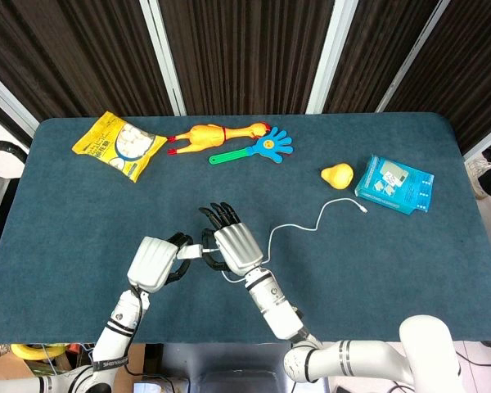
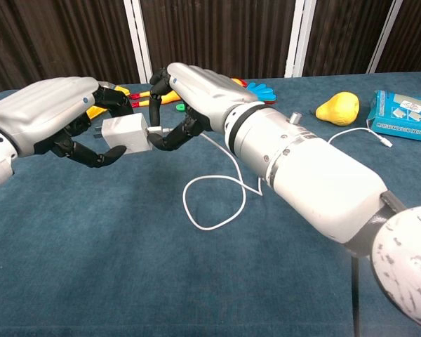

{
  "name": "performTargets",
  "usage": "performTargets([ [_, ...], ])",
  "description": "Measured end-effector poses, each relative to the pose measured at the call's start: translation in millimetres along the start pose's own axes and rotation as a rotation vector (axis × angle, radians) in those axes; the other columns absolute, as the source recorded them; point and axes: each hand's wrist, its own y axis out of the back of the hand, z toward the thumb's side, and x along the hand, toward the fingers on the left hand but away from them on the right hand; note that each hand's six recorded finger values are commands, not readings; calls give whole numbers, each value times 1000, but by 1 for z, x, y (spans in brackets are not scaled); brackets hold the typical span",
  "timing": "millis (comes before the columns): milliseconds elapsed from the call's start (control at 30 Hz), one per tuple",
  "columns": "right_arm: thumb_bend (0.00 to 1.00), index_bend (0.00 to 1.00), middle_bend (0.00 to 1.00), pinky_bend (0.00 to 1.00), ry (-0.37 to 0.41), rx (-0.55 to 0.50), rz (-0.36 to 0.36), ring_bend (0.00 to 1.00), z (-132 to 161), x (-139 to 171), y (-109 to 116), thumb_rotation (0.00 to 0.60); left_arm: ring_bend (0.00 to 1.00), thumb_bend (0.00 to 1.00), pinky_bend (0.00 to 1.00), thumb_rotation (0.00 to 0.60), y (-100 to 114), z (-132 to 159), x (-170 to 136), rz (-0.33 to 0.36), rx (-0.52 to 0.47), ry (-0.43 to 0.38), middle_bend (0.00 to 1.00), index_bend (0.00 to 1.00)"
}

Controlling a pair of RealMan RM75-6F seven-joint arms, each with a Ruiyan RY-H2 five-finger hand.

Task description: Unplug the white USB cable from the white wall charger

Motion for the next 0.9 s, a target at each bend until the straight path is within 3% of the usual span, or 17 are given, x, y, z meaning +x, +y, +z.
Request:
performTargets([
  [633,607,848,238,0,2,127,15,8,-10,9,20,600,1000,650,1000,600,6,-5,3,13,0,-25,776,749],
  [900,607,850,238,0,-60,240,8,10,-56,20,40,600,1000,620,1000,600,1,-25,9,-14,10,-2,775,749],
])
